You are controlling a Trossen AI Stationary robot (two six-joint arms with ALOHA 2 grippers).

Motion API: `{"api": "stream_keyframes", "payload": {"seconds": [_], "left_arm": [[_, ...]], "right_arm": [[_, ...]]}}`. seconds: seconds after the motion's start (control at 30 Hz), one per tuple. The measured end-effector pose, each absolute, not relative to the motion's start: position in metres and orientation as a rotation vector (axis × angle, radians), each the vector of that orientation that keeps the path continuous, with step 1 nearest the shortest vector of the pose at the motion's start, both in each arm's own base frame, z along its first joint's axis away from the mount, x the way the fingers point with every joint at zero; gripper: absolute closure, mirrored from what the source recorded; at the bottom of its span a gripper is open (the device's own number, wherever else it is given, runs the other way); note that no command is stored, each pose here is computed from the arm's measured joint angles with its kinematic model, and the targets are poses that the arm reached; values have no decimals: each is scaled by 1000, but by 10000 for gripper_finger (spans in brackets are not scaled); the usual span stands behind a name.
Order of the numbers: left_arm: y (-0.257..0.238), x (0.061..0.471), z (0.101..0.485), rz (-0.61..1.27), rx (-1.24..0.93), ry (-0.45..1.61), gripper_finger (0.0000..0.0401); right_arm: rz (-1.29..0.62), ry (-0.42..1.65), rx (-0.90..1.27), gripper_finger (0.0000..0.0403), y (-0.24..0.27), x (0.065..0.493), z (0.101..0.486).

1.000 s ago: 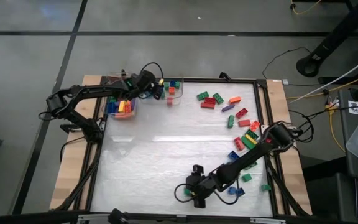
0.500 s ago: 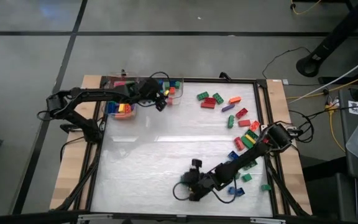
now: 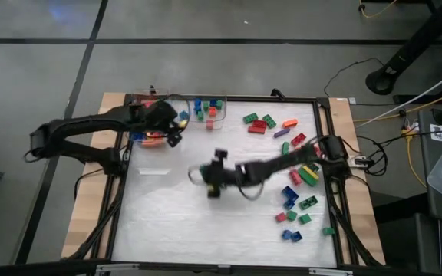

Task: Sort blocks by size
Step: Put the small green block into the right transparent bin, then put the small green game piece into the right transparent bin

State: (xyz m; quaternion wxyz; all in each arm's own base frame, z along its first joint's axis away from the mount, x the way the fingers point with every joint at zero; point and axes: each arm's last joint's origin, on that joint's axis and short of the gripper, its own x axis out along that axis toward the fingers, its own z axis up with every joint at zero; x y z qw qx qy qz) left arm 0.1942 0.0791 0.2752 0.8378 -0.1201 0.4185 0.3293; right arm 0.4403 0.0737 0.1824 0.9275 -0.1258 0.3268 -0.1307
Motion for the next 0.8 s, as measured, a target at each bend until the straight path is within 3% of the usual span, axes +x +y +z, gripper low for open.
{"api": "stream_keyframes", "payload": {"seconds": [0.23,0.47,0.8], "left_arm": [[55,166,284,704,-348,930,178],[43,168,285,664,-359,920,178],[35,171,285,620,-337,923,178]], "right_arm": [[-456,583,-349,259,-35,467,236],[-507,489,-183,218,-134,459,266],[-451,543,132,214,-166,440,260]]}}
